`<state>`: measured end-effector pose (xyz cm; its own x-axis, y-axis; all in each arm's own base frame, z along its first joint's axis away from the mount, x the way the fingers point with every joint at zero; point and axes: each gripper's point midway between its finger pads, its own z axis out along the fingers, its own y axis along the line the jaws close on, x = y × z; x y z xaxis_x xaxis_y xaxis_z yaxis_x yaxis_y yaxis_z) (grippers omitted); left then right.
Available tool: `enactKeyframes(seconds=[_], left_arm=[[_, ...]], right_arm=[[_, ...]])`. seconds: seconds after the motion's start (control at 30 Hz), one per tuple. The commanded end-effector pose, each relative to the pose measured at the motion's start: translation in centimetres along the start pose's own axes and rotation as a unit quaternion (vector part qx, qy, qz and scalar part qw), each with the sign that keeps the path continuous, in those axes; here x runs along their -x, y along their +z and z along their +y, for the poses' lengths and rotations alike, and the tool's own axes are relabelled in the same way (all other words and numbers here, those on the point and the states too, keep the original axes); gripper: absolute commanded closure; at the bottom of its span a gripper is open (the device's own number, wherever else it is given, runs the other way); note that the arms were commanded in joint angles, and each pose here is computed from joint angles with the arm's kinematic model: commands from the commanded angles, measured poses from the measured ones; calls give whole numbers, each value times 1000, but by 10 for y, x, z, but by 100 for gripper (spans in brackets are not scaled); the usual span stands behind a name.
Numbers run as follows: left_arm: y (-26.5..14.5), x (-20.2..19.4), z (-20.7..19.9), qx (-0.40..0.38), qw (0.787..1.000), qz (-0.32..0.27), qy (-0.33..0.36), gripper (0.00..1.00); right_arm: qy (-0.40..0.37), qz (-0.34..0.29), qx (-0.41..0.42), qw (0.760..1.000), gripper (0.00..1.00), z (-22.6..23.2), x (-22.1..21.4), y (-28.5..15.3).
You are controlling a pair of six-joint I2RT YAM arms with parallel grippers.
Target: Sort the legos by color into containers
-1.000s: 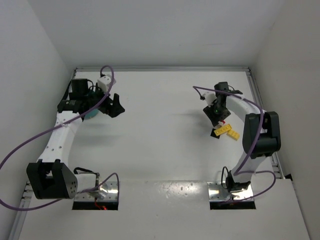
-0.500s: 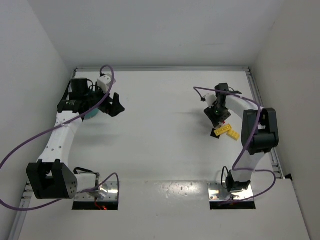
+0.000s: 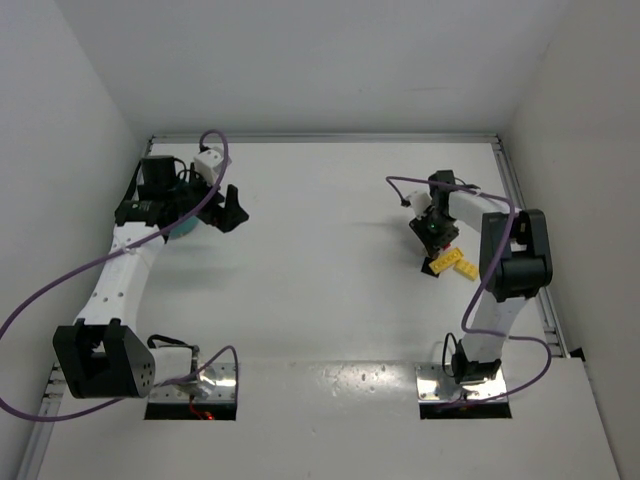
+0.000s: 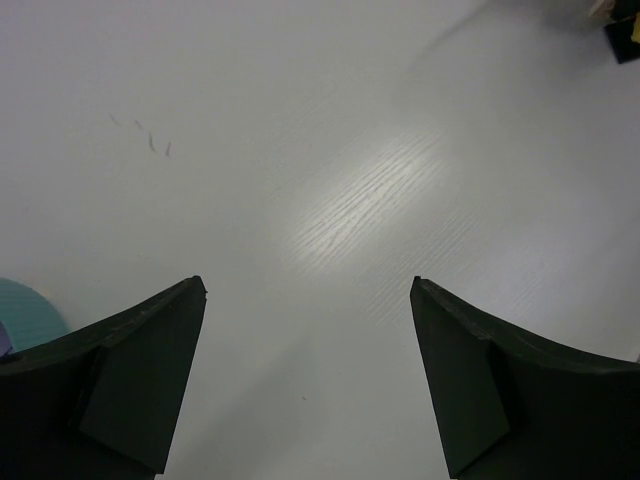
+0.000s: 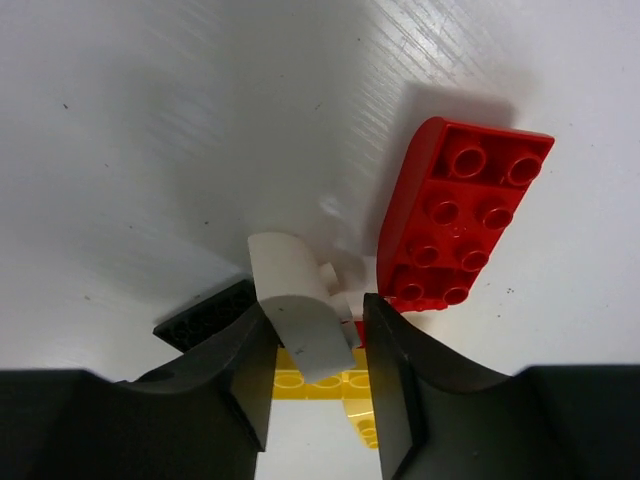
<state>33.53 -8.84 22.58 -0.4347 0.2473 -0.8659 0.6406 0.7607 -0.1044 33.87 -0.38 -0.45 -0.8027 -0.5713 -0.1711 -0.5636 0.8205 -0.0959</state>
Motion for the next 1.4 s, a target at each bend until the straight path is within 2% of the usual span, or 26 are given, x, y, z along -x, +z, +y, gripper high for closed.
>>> enactKeyframes(seconds=[0.0,0.1,0.13,0.23,0.33,0.4,0.5,0.53,0.6,0.63,0.67,0.7,0.73,0.8,0.9,0.97,1.13,1.2,1.37], left_arm=[[-4,9,-2,4,999,-24,23,11],[-3,5,-1,7,1000,-19,20,11],[-3,7,-1,8,1000,-23,18,11],[-3,5,-3,4,999,-25,19,12],[-4,6,-13,-15,999,-40,22,13],[-3,3,-26,-43,998,-50,4,13],[-2,1,-58,-135,988,-69,-30,13],[-3,6,-72,-184,979,-85,-29,13],[-5,3,-85,-223,969,-92,-44,13],[-3,5,-88,-229,968,-95,-49,13],[-1,14,-82,-210,970,-116,-34,13],[2,11,-89,-212,969,-115,-43,13],[0,22,-85,-182,973,-140,-20,13],[5,22,-95,-183,973,-139,-13,12],[16,21,-104,-188,974,-128,-12,12],[22,16,-108,-195,975,-110,8,12],[22,14,-128,-243,959,-98,110,12],[19,5,-134,-265,952,-90,126,12],[8,0,-160,-341,912,-117,195,12]], right_arm=[[-3,-13,-2,1000,62,-3,6,1],[-3,-13,-2,1000,67,-3,6,1],[-3,-13,-2,1000,72,-3,6,1],[-3,-19,9,1000,75,2,7,-6],[2,-59,43,997,75,15,26,-27],[6,-112,92,989,75,33,53,-60],[11,-195,220,956,75,70,94,-112],[7,-229,298,927,75,97,109,-134],[7,-248,369,896,75,116,125,-166],[15,-252,434,865,75,134,134,-176],[23,-252,461,851,75,138,138,-181],[19,-257,506,823,75,153,146,-198],[28,-250,528,811,75,157,152,-196],[28,-242,575,781,75,176,158,-207],[9,-229,609,759,75,200,167,-213],[-9,-225,613,757,75,210,169,-216],[-55,-187,626,755,75,242,152,-213],[-58,-168,629,757,75,251,144,-209],[-86,-144,634,755,73,277,125,-211]])
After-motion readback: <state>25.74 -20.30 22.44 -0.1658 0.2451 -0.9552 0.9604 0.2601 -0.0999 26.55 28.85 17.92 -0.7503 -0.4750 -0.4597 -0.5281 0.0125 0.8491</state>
